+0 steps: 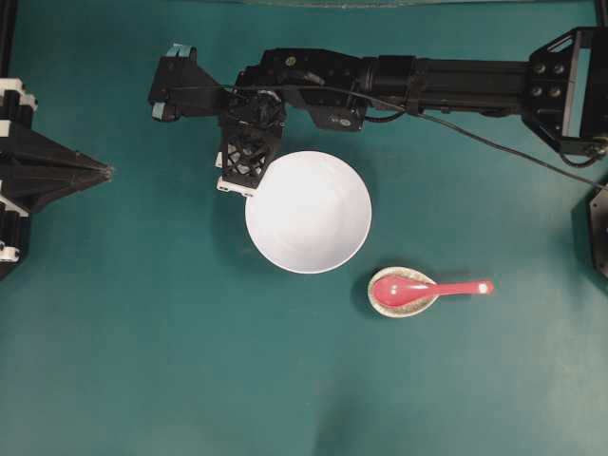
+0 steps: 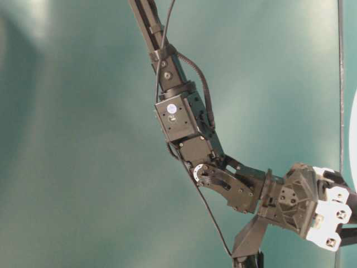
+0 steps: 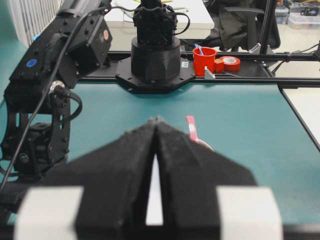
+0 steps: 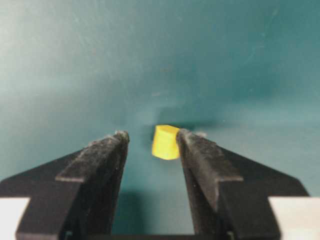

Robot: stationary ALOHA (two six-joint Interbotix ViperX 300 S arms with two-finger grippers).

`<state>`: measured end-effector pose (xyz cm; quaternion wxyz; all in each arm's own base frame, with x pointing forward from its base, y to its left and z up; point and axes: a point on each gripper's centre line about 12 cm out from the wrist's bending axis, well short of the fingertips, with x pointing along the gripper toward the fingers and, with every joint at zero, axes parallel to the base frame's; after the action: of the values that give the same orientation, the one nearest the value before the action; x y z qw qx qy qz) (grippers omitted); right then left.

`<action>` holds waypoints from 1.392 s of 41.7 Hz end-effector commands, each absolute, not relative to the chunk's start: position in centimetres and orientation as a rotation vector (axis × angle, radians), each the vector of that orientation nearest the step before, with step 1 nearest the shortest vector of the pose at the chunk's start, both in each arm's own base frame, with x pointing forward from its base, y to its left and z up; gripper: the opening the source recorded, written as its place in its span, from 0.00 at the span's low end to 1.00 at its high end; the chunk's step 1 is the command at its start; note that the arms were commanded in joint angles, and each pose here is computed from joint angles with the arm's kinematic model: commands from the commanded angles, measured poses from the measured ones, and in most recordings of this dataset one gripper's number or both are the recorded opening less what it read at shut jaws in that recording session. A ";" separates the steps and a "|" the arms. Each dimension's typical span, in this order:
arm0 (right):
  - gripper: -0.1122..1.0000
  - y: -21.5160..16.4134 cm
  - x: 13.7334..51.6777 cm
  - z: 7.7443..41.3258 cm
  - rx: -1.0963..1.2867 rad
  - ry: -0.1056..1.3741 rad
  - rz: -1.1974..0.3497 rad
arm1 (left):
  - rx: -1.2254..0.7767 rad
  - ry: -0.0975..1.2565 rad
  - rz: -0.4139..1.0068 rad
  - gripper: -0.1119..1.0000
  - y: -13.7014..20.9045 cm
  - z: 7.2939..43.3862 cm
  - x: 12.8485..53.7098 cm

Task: Scoop the yellow hexagonal prism block from the bowl with a spoon using the right arm.
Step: 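Lower the open right gripper around the yellow block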

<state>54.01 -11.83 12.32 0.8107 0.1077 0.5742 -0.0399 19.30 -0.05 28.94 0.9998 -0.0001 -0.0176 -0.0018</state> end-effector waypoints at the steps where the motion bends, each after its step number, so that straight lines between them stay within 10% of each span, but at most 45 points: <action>1: 0.55 -11.8 54.4 14.3 0.218 1.183 -0.083 | 0.004 -0.066 -0.004 0.10 -0.1 30.0 19.5; 58: 0.54 -10.1 54.7 13.8 0.175 1.204 -0.066 | 0.003 -0.063 -0.005 0.10 -0.1 30.1 19.5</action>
<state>54.37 -10.49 12.31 0.8122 0.0871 0.5758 -0.0354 19.27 -0.05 28.89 0.9999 -0.0001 -0.0169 -0.0017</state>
